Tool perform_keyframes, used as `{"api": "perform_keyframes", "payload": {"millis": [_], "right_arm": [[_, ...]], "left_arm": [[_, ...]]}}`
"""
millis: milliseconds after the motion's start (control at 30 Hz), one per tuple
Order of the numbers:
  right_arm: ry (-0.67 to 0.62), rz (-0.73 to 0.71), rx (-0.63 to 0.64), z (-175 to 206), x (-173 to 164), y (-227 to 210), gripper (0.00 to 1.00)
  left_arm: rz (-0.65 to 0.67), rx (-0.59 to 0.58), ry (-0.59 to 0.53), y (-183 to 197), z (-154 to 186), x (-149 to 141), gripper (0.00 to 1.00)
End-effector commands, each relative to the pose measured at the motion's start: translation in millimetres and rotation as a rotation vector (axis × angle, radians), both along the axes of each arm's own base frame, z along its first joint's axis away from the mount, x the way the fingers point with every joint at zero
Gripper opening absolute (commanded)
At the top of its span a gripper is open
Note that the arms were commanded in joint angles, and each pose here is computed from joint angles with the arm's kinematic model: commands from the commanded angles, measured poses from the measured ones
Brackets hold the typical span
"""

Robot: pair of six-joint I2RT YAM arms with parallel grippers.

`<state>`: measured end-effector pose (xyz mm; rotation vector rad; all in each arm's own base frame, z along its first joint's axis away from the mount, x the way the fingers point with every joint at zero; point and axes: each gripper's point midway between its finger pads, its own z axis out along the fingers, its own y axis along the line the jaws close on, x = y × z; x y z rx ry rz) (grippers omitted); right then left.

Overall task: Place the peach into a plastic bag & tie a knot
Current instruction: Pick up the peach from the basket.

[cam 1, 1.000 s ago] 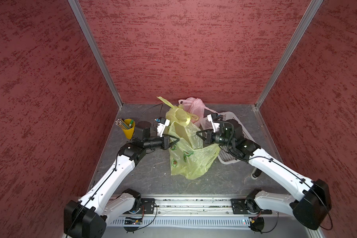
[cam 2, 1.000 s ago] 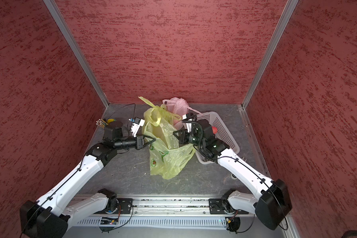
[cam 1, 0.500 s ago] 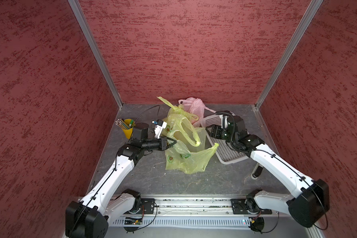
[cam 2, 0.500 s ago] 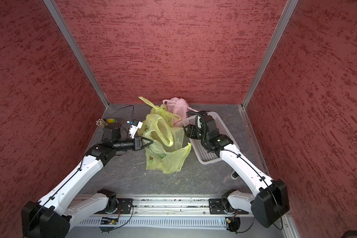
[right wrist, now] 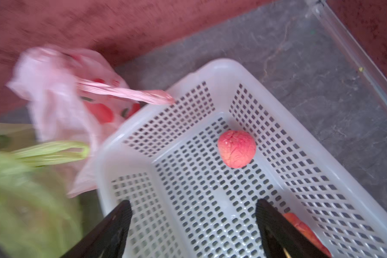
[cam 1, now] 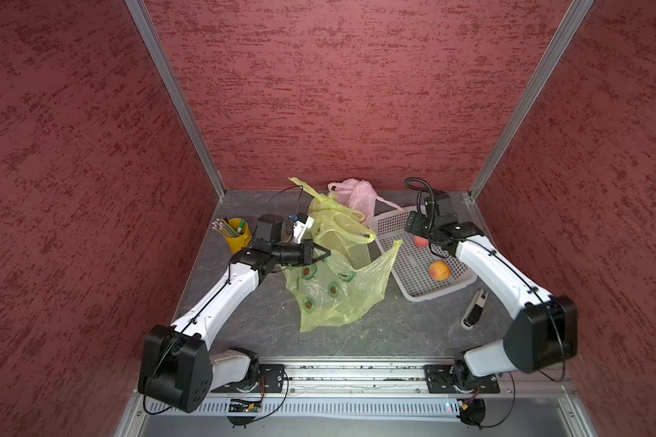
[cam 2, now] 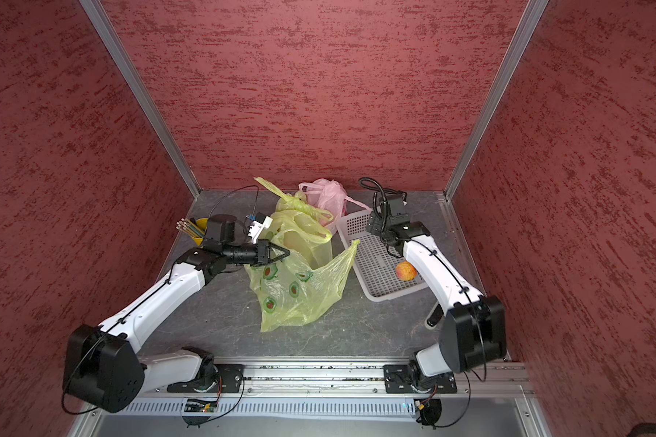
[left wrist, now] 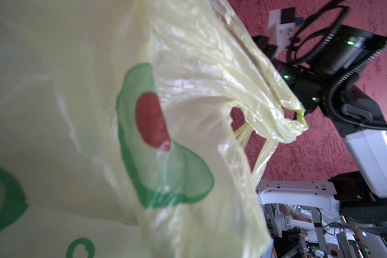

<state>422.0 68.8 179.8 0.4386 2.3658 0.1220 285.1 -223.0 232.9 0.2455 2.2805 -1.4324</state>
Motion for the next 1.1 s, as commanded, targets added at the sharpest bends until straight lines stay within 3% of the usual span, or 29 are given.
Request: {"api": "perform_keyframes", "payload": {"millis": [0,367,600,700,833,1067], "right_arm": [[0.049,-0.048,-0.059,-22.2,18.4,-20.3,0.9],[0.18,-0.097,-0.103,-95.8,54.0,-45.7,0.96],[0.18,-0.094,-0.1,-113.2,74.8,-47.6,0.96],[0.162,-0.084,-0.09,-112.5,82.3,-45.8,0.9],[0.136,-0.048,-0.035,-104.1,83.6,-34.8,0.67],[-0.029,0.144,0.27,-28.3,51.9,19.6,0.46]], "left_arm": [[-0.031,-0.056,-0.041,-4.2,14.4,0.7,0.0],[-0.054,-0.076,-0.032,-6.5,11.7,-4.9,0.0],[-0.064,-0.079,-0.029,-8.8,12.8,-7.9,0.0],[-0.063,-0.074,-0.028,-9.6,12.3,-9.8,0.0],[-0.064,-0.07,-0.032,-10.5,14.0,-12.1,0.0],[-0.07,-0.07,-0.042,-12.3,16.1,-12.9,0.0]]}}
